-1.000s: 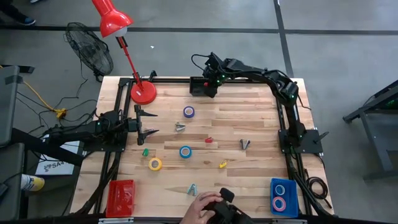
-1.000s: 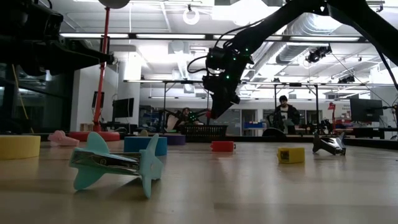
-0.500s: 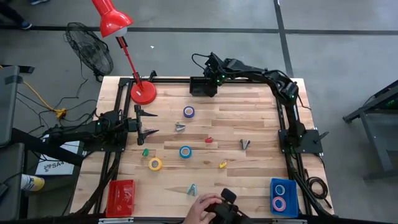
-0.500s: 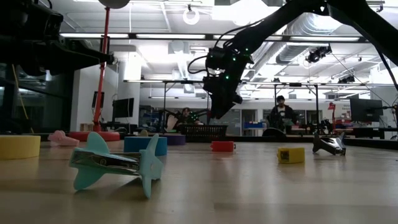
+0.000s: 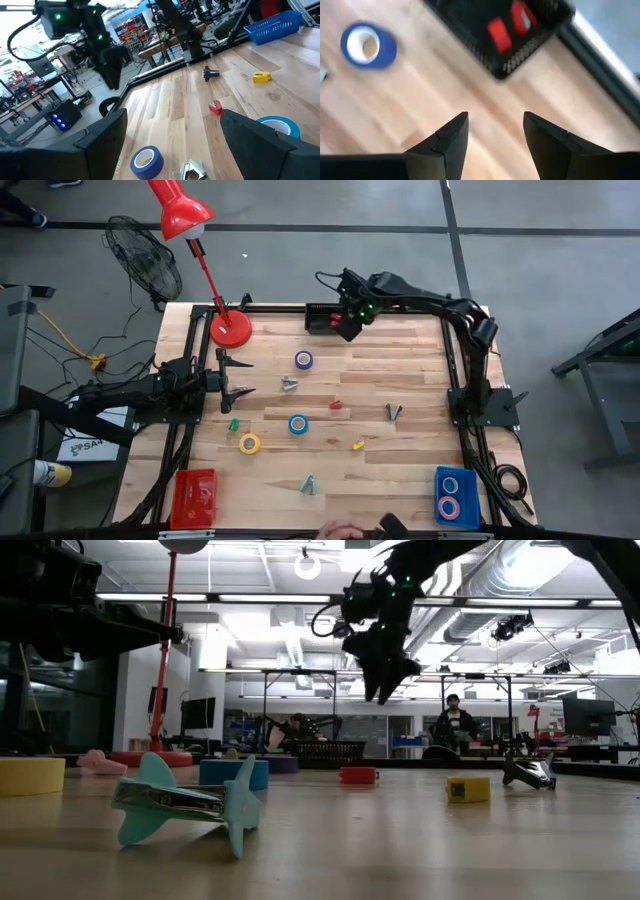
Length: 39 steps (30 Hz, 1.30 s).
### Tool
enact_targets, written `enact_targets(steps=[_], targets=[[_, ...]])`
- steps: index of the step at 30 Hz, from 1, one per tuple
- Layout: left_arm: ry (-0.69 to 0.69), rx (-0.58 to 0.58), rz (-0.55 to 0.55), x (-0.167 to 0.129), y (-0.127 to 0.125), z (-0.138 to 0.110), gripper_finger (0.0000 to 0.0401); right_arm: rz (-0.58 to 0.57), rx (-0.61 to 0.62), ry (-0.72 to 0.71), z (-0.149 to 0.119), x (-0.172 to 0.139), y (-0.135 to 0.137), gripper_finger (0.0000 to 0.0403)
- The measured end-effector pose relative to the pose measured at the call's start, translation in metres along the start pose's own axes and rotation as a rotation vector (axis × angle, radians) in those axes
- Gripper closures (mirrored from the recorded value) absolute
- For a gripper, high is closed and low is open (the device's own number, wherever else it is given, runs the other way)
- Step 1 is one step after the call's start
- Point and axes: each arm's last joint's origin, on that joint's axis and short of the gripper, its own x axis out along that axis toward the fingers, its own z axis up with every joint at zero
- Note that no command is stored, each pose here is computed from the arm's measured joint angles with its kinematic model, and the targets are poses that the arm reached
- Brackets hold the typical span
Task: Pick and place Stapler, Stapler remover, tape
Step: Put the black staple remover into the red basket
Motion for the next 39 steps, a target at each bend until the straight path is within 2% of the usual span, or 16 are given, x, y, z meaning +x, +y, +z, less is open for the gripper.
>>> enact_targets(steps=[17, 25, 32, 39], targets=[[0.000, 0.000, 0.000, 0.000, 0.000, 0.000, 0.0085, -0.245, 0.153, 0.185, -0.065, -0.044, 0.059, 0.0221], [0.000, 0.000, 0.000, 0.000, 0.000, 0.000, 0.0085, -0.317, 0.253, 0.192, -0.095, -0.058, 0.091, 0.0221], [0.000, 0.000, 0.000, 0.000, 0.000, 0.000, 0.0085, -0.307, 0.370, 0.178, -0.145, -0.051, 0.108, 0.0221], [0.000, 0.000, 0.000, 0.000, 0.000, 0.000, 0.0085, -0.214, 0.520, 0.086, -0.200, -0.040, 0.115, 0.0221]])
